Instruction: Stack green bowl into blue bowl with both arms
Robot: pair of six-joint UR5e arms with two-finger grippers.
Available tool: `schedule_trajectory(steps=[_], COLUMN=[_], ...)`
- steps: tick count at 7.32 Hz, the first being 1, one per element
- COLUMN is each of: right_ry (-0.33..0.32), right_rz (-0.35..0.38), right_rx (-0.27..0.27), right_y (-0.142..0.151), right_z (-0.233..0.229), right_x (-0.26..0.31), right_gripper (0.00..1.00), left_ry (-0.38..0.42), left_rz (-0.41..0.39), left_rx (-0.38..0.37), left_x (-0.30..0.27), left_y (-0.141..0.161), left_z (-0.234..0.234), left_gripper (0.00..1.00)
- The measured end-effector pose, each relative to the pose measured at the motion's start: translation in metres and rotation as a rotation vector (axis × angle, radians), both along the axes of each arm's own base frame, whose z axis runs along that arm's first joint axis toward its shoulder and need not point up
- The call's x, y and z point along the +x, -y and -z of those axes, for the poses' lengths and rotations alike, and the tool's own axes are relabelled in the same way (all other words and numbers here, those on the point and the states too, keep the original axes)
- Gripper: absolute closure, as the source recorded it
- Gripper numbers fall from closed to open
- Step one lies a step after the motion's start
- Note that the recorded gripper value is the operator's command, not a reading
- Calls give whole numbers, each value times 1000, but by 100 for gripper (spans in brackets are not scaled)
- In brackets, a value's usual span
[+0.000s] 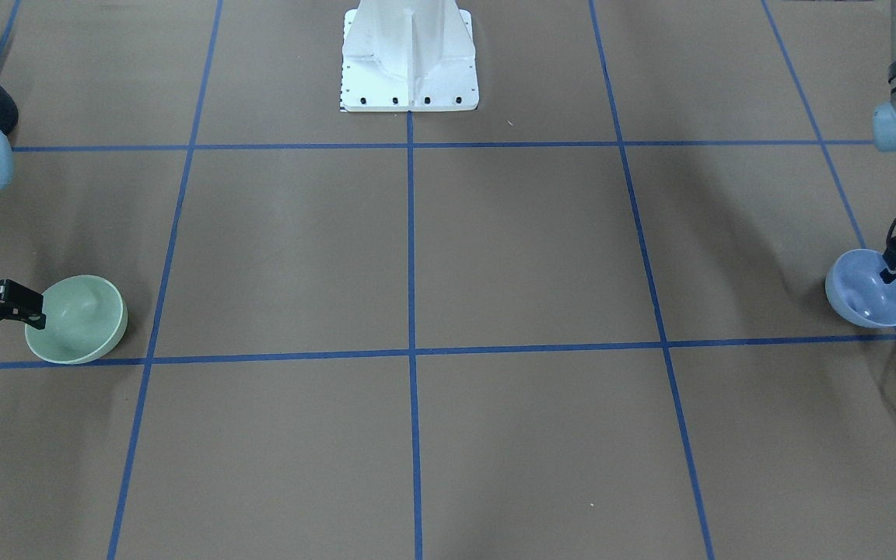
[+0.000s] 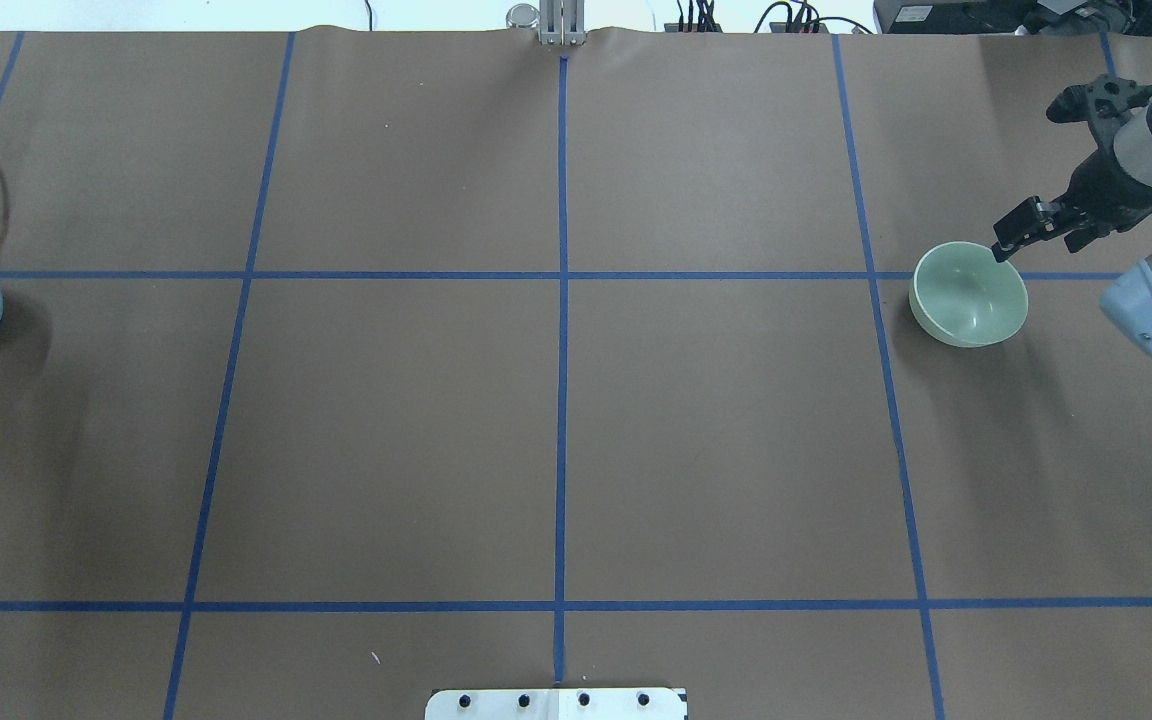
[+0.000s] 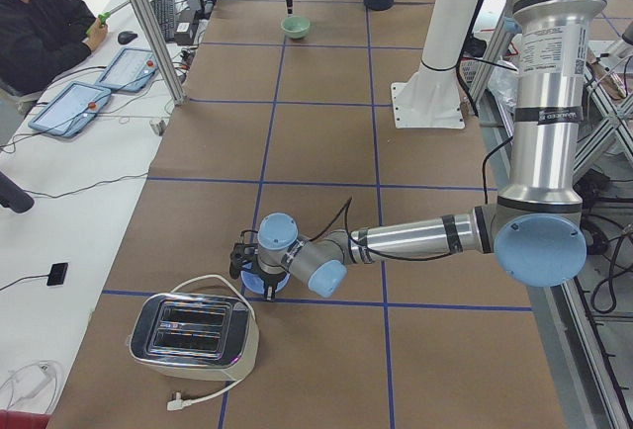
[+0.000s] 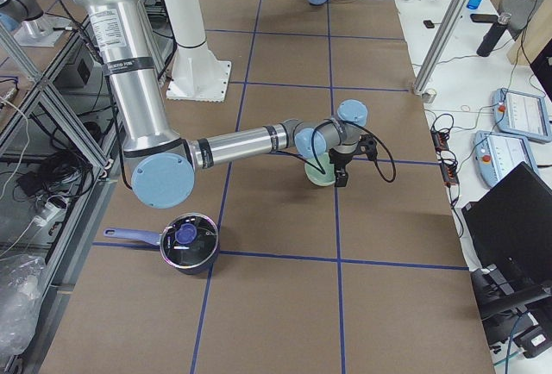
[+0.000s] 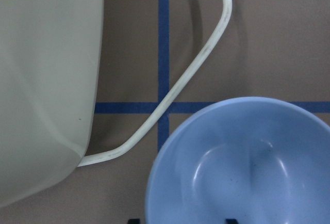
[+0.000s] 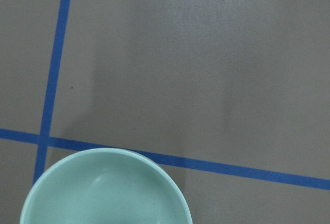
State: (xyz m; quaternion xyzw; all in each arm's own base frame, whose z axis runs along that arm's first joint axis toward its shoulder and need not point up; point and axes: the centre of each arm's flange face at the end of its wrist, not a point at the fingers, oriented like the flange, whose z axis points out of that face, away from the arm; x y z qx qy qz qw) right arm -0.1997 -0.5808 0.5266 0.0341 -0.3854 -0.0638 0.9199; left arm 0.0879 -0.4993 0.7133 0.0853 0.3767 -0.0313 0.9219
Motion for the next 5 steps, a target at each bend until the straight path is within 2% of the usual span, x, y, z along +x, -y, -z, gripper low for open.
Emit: schedule_trajectory(steps=[1, 5], right_ry=[0, 1], right_rz=[0, 0], right_rx=[1, 2], right_y=[0, 2], right_z=[1, 2], right_x=[0, -1], right_gripper=[0, 0], left_ry=[0, -1], left_rz=[-1, -10], left_rx=[0, 5], left_x=[1, 4], left_y=[0, 1], left_z=[0, 2], left_gripper=[100, 100])
